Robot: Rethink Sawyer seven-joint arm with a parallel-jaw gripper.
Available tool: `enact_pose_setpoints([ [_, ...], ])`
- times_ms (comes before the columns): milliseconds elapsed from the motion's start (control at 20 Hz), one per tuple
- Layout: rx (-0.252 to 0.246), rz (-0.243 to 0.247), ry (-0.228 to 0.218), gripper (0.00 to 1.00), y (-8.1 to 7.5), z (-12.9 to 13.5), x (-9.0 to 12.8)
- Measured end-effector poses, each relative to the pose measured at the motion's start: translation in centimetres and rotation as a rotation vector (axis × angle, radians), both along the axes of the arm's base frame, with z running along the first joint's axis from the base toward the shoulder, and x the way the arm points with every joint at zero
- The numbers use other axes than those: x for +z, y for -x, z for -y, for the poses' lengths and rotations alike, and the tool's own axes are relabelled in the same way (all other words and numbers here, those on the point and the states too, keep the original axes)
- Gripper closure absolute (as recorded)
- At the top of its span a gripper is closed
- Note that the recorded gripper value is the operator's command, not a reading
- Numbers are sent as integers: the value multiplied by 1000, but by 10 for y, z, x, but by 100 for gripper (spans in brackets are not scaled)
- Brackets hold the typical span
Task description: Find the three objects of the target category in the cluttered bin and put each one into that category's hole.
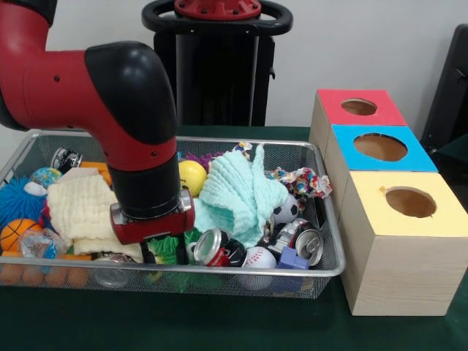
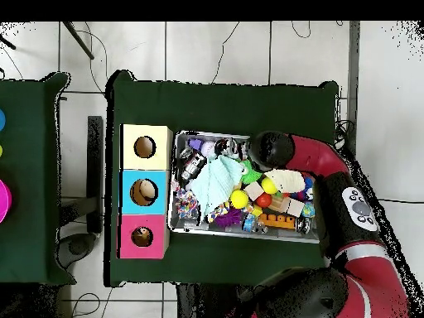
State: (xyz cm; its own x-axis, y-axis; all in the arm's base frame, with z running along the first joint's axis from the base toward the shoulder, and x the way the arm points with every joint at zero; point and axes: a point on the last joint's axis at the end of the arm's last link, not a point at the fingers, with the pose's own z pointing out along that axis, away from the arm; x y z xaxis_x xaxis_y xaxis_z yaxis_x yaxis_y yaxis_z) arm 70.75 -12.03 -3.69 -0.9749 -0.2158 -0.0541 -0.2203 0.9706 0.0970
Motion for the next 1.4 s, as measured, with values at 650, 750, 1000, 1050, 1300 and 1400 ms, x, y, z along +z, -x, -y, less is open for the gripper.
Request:
enact_pose_setpoints([
  [650,24,-62,56,100,8,-17,79],
  [750,27,-82,69,100,8,-20,103],
  [1000,25,-125,103,100,10,-27,174],
  [1050,21,-128,111,100,11,-28,192],
  [1300,-5,-93,147,0,8,-24,252],
  [1400,-15,-80,149,0,7,-21,262],
])
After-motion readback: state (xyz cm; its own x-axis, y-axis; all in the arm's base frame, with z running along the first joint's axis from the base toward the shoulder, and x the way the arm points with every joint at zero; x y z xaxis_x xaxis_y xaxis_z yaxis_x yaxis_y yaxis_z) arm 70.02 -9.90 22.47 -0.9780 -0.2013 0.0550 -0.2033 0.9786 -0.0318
